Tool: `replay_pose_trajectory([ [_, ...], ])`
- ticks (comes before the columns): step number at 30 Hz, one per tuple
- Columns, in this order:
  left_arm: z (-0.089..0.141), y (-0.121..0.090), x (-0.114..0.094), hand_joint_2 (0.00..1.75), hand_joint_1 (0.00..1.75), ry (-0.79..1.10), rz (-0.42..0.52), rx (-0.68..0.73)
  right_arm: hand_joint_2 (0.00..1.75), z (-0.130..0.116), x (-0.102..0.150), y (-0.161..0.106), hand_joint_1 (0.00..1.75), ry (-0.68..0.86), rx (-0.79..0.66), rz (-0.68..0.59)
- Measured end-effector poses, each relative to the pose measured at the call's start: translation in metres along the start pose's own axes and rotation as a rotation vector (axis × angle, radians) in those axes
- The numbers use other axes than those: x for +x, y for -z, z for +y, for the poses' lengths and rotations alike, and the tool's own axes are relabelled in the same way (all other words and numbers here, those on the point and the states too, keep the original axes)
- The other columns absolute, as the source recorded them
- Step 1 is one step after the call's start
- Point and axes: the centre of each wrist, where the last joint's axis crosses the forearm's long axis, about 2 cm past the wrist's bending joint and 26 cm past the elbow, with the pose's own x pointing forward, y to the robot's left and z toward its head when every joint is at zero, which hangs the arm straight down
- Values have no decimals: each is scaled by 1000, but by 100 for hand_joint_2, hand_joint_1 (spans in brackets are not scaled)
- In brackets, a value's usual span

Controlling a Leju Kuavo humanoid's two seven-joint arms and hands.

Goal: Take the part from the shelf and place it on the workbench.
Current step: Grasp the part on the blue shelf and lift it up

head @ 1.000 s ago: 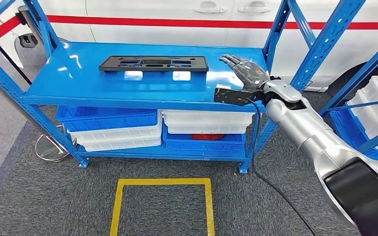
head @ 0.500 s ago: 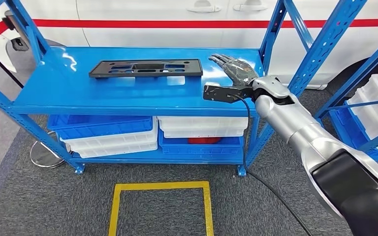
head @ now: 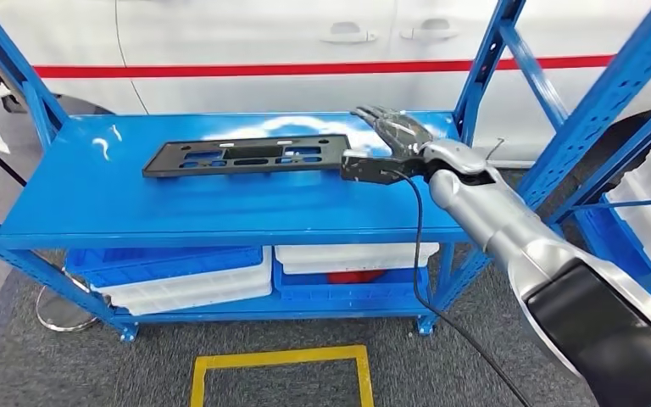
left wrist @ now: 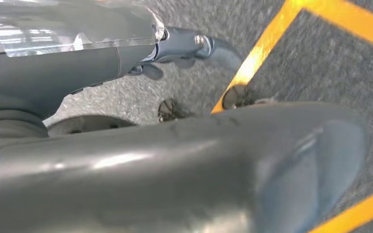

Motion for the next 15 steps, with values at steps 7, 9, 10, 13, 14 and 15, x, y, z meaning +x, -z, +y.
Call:
replay_pose_trajectory([
  [7, -10, 1, 10, 0, 0, 19, -5, -11, 175, 14, 48, 23, 0, -2, 65, -72],
  [9, -11, 1, 10, 0, 0, 21, -4, -11, 175, 22, 57, 27, 0, 2, 85, -82],
  [10, -11, 1, 9, 0, 0, 23, -3, -11, 175, 25, 60, 27, 0, 3, 93, -84],
  [13, -12, 0, 5, 0, 0, 31, 6, -12, 175, 37, 67, 29, 0, 8, 126, -86],
  [14, -13, 0, 5, 0, 0, 34, 11, -13, 175, 42, 71, 29, 0, 12, 140, -89],
  [15, -14, 0, 5, 0, 0, 37, 14, -13, 175, 46, 80, 32, 0, 19, 148, -101],
])
